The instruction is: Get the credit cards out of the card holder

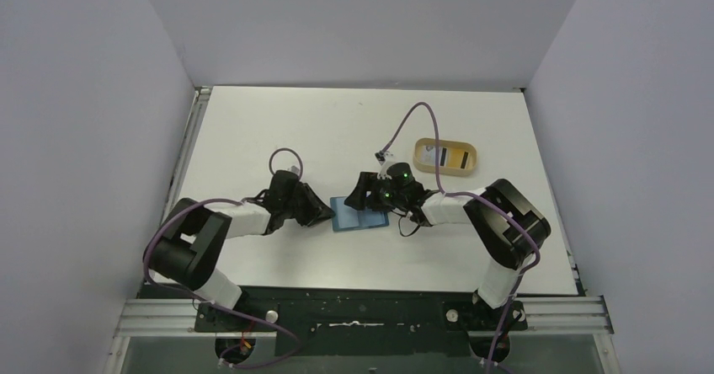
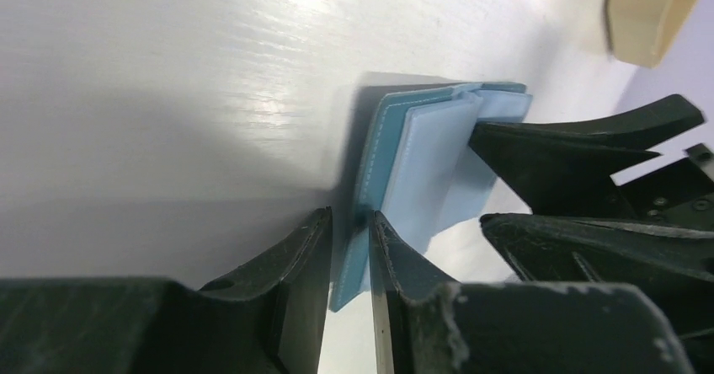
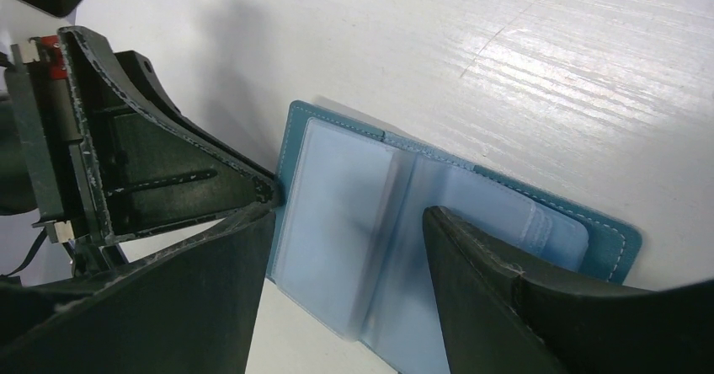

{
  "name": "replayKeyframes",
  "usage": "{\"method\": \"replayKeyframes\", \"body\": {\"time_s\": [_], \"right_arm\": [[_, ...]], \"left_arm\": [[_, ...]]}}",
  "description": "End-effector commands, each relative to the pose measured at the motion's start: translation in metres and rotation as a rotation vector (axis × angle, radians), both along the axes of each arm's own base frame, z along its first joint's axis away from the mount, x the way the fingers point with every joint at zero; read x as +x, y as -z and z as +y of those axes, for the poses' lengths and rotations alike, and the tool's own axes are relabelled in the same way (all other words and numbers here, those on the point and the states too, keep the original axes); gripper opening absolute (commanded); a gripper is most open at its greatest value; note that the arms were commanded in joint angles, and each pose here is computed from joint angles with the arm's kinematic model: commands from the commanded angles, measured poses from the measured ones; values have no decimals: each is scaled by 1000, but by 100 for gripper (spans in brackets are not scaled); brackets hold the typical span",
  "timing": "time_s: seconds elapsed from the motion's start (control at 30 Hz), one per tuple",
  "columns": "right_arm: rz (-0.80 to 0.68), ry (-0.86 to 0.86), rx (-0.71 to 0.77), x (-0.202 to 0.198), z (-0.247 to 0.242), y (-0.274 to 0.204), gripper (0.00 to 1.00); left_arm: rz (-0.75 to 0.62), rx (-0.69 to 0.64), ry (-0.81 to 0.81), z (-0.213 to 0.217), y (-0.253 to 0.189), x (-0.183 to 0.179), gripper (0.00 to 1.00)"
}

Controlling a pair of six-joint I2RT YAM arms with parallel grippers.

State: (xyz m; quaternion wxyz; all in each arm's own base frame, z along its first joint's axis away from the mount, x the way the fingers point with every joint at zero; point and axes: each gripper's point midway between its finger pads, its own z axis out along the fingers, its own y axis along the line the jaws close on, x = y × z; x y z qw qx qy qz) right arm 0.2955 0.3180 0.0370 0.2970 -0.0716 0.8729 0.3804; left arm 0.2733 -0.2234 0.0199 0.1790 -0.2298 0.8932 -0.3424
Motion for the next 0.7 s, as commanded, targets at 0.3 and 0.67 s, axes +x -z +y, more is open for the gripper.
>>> {"method": "replayKeyframes", "body": {"time_s": [0.3,0.67], "right_arm": [[80,0,-89,-14,-15,32,68],[92,-5,-89,-18,-15,37,68]], "left_arm": [[-25,-179,-27,-18,-8,10,4],[-40,-145,-37,-5,-14,11,5]]}}
